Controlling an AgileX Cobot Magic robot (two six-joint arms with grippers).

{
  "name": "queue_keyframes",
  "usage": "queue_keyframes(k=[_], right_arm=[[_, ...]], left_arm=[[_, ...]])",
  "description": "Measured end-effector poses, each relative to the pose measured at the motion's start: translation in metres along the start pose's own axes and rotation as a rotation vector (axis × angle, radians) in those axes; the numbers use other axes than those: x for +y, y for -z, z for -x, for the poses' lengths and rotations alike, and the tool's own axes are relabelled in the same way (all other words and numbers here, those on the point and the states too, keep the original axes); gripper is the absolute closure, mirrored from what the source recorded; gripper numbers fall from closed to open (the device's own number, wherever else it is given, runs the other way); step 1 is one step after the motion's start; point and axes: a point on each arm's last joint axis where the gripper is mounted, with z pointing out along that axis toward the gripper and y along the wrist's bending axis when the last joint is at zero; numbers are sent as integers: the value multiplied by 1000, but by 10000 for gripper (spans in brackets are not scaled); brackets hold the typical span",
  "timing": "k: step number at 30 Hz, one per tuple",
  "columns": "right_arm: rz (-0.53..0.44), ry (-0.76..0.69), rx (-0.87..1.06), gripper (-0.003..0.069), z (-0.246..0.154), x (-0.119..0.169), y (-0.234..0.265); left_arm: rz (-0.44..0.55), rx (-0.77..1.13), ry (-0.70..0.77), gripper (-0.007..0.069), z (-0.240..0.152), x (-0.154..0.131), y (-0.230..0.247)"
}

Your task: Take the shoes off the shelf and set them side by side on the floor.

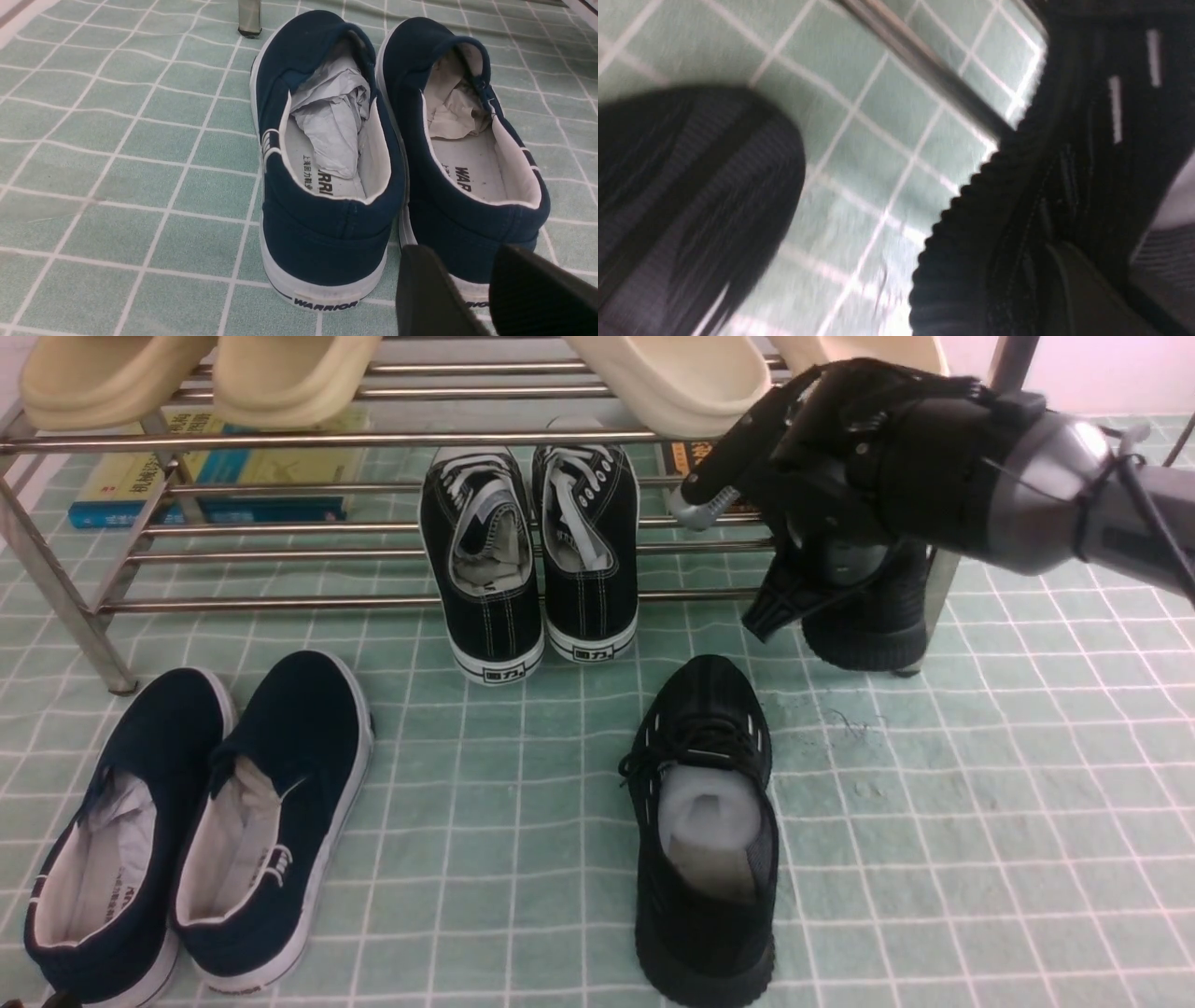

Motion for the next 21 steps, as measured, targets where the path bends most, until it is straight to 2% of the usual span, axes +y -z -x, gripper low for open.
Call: queue_keyframes(k=[4,9,21], right_arm=[[41,16,39,646,-6,3,29],[166,-28,85,646,-19,5,76],[360,-128,46,646,-36,0,122]], left_arm=[[0,0,0,386,0,0,0],[0,0,-1,386,0,0,0],[0,0,-1,386,0,0,0]])
